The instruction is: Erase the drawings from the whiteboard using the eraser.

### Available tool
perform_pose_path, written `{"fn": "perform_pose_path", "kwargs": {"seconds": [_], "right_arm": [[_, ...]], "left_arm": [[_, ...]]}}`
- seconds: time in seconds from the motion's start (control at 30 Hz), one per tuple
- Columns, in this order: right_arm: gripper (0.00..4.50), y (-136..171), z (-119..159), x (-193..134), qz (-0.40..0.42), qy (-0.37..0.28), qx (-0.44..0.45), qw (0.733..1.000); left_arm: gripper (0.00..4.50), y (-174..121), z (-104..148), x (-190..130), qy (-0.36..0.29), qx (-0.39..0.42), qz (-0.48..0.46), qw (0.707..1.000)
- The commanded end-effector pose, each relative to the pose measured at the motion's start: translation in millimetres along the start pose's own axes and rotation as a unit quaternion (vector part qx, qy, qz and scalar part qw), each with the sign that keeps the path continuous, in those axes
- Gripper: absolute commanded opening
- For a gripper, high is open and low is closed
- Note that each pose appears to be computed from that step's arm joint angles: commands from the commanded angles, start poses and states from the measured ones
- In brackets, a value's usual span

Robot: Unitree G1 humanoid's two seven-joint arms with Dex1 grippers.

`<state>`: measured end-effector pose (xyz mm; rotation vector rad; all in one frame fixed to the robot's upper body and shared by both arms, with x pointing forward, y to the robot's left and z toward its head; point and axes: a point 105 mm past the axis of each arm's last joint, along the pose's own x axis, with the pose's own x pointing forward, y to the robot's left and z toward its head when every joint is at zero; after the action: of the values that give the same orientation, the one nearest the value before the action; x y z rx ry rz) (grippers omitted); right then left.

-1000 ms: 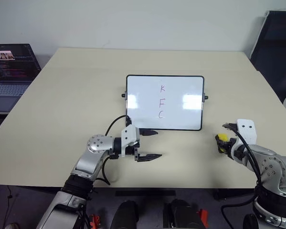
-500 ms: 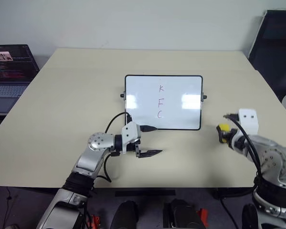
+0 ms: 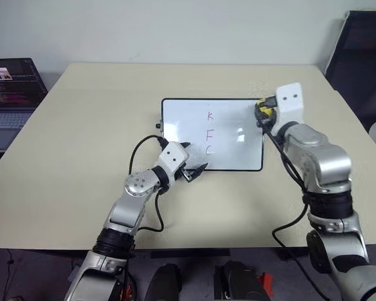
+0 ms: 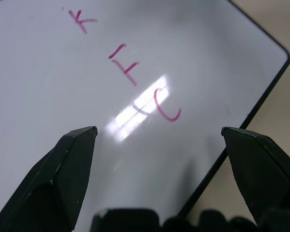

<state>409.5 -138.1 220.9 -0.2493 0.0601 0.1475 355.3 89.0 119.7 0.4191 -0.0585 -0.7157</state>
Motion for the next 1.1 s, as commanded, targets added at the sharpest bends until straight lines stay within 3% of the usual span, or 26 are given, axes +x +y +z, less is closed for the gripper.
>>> {"fn": "perform_pose_path", "kwargs": {"seconds": [0.03,0.27,0.7,1.1], "right_arm": [[0.97,13,28,10,0.02,-0.056,-0.032,0.998],[0.97,42,36,24,0.068,-0.072,-0.053,0.994],[0.97,68,32,35,0.129,-0.049,-0.096,0.986],[0.97,87,13,37,0.185,-0.001,-0.125,0.975]], "left_arm": [[4.5,12,14,-4,-0.014,0.02,0.04,0.999],[4.5,27,14,-14,-0.003,0.025,0.077,0.997],[4.5,35,20,-24,-0.001,0.031,0.1,0.995],[4.5,41,25,-27,-0.006,0.027,0.124,0.992]]}}
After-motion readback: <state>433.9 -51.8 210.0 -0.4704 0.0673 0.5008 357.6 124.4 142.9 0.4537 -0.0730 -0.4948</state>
